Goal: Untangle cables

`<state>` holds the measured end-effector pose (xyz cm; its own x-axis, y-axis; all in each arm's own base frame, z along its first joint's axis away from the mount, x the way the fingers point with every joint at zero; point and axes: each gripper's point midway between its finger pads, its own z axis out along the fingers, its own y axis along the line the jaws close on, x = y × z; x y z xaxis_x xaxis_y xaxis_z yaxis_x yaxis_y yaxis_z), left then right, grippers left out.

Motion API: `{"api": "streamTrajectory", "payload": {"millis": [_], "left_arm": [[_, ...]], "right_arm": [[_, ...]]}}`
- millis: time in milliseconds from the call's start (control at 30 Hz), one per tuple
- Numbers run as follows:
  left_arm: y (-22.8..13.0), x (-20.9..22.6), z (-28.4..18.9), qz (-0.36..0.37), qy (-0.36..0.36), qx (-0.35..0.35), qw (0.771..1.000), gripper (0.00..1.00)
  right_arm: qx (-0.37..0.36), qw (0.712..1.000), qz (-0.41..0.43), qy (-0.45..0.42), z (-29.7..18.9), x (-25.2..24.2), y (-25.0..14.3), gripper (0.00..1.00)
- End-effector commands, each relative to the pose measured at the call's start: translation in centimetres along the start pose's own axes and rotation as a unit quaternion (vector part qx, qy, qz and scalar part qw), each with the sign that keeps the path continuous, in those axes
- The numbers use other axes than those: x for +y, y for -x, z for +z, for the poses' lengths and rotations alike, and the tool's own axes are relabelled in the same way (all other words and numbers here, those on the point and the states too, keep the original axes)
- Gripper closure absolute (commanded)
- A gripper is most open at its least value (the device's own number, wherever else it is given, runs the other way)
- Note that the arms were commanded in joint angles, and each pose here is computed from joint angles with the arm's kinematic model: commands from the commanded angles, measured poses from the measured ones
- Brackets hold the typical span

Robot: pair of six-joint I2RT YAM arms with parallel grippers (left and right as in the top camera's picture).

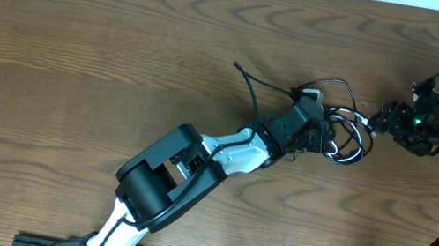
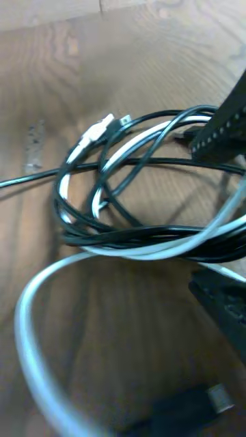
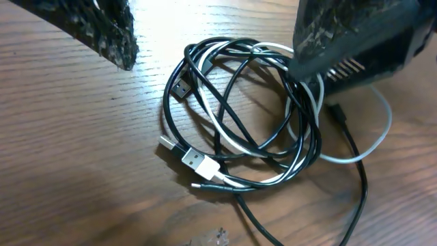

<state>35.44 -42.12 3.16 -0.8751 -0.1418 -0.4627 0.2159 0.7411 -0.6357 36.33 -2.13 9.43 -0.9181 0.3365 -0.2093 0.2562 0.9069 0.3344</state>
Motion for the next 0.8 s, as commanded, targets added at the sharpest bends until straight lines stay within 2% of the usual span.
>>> {"api": "streamTrajectory", "payload": {"millis": [0,67,133,200,233,433,500,600,767], "left_arm": [[1.9,-0.2,0.4,0.023,0.009,-0.035,0.999,0.49],[1.8,0.0,0.6,0.023,0.01,-0.033,0.999,0.53],[1.8,0.0,0.6,0.023,0.011,-0.033,0.999,0.64],[1.9,0.1,0.5,0.022,0.013,-0.032,0.999,0.85],[1.9,0.3,0.4,0.02,0.017,-0.031,0.999,0.91],[2.2,1.2,-1.0,0.025,0.025,0.0,0.999,0.93],[1.8,0.2,-2.0,0.05,-0.007,0.037,0.998,0.92],[1.3,-2.2,-4.8,0.093,-0.081,0.095,0.988,0.93],[2.5,-4.0,-9.0,0.117,-0.134,0.117,0.977,0.93]], "right_arm": [[0.003,1.0,-0.005,0.005,0.0,0.8,-0.2,0.3],[0.004,1.0,-0.011,0.006,0.1,1.0,-0.3,0.3],[0.005,1.0,-0.013,0.006,0.1,1.1,-0.4,0.3],[0.007,1.0,-0.014,0.006,0.1,1.1,-0.4,0.3],[0.007,1.0,-0.014,0.006,0.1,1.2,-0.5,0.3],[0.006,1.0,-0.015,0.009,0.2,1.3,-0.4,0.29],[0.009,0.999,-0.021,0.022,0.2,2.0,-0.6,0.28],[0.021,0.994,-0.077,0.076,0.4,4.8,-1.4,0.31],[0.038,0.988,-0.119,0.095,0.9,7.5,-2.8,0.32]]}}
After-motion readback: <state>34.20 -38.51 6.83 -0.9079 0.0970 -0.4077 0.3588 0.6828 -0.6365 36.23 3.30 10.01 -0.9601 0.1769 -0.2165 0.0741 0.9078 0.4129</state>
